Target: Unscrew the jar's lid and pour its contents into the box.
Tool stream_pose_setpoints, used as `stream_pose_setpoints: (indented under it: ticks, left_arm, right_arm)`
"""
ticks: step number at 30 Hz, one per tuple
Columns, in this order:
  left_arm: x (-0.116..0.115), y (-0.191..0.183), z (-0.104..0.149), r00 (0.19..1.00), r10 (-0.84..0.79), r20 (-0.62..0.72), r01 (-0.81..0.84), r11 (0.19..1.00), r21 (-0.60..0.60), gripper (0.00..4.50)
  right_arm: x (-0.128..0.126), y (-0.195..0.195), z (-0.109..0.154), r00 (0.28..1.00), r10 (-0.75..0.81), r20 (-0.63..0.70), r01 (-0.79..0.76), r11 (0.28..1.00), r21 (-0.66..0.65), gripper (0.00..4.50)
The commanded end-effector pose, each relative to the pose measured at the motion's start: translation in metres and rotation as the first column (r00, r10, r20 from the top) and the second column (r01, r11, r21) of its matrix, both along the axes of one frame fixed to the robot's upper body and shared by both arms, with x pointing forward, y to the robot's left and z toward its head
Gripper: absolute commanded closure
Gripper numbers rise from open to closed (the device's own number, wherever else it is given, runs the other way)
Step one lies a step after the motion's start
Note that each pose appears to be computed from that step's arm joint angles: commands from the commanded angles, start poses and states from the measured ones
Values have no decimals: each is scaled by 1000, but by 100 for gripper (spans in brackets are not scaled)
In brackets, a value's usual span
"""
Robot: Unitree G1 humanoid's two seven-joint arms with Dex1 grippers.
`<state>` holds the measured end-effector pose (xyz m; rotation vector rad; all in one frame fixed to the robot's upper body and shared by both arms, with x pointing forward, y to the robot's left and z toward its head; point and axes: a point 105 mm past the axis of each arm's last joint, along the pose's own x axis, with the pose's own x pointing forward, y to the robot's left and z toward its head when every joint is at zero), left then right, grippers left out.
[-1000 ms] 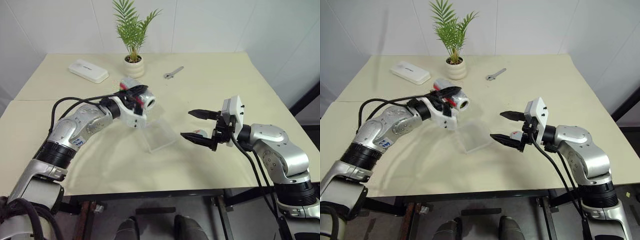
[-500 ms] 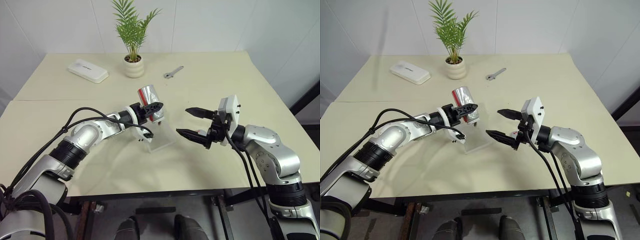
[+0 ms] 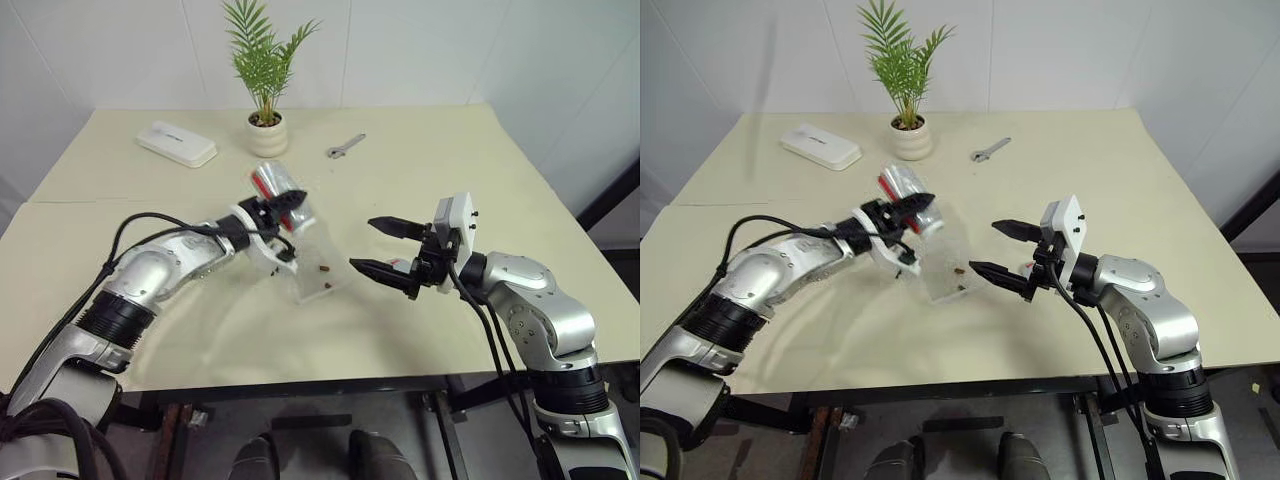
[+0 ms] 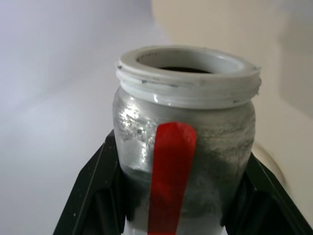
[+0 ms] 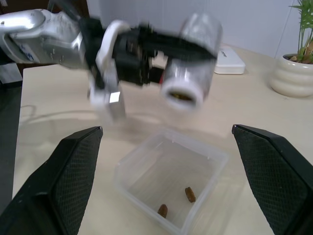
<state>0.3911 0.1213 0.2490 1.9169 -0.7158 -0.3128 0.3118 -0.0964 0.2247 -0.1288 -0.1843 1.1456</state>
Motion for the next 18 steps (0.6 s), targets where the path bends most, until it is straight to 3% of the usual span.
stream_pose_setpoints:
  ticks: [1, 3, 5, 7, 8, 9, 14, 16, 18]
  left_arm:
    - [10, 40, 9, 964, 43, -262, -161, 881, -445, 255]
    - [16, 67, 6, 909, -28, -417, -294, 666, -685, 255]
    - [17, 95, 2, 873, -113, -475, -394, 409, -823, 255]
    - [14, 123, -5, 861, -187, -473, -449, 160, -879, 255]
    - [11, 142, -8, 859, -265, -437, -469, -67, -881, 255]
    - [10, 152, -12, 855, -325, -405, -483, -214, -849, 255]
    - [-13, 213, -38, 895, -275, -352, -447, -516, -731, 255]
    - [-19, 225, -45, 903, -235, -359, -429, -491, -758, 255]
    - [-21, 238, -57, 914, -212, -345, -405, -525, -749, 255]
  right_arm:
    - [-6, 0, 5, 999, 25, 31, -26, 1000, 2, 3]
    - [-6, -1, 4, 999, 28, 32, -28, 1000, -5, 3]
    - [-6, -1, 3, 999, 31, 32, -30, 999, -13, 3]
    - [-6, -2, 3, 999, 32, 32, -32, 999, -16, 3]
    - [-7, -2, 2, 999, 34, 31, -33, 999, -18, 3]
    - [-7, -3, 2, 999, 35, 31, -35, 999, -19, 3]
    - [-7, -1, 1, 998, 64, 19, -63, 998, -29, 3]
    - [-6, 0, 0, 997, 74, 13, -74, 997, -30, 3]
    - [-5, 2, -1, 997, 80, 11, -80, 996, -31, 3]
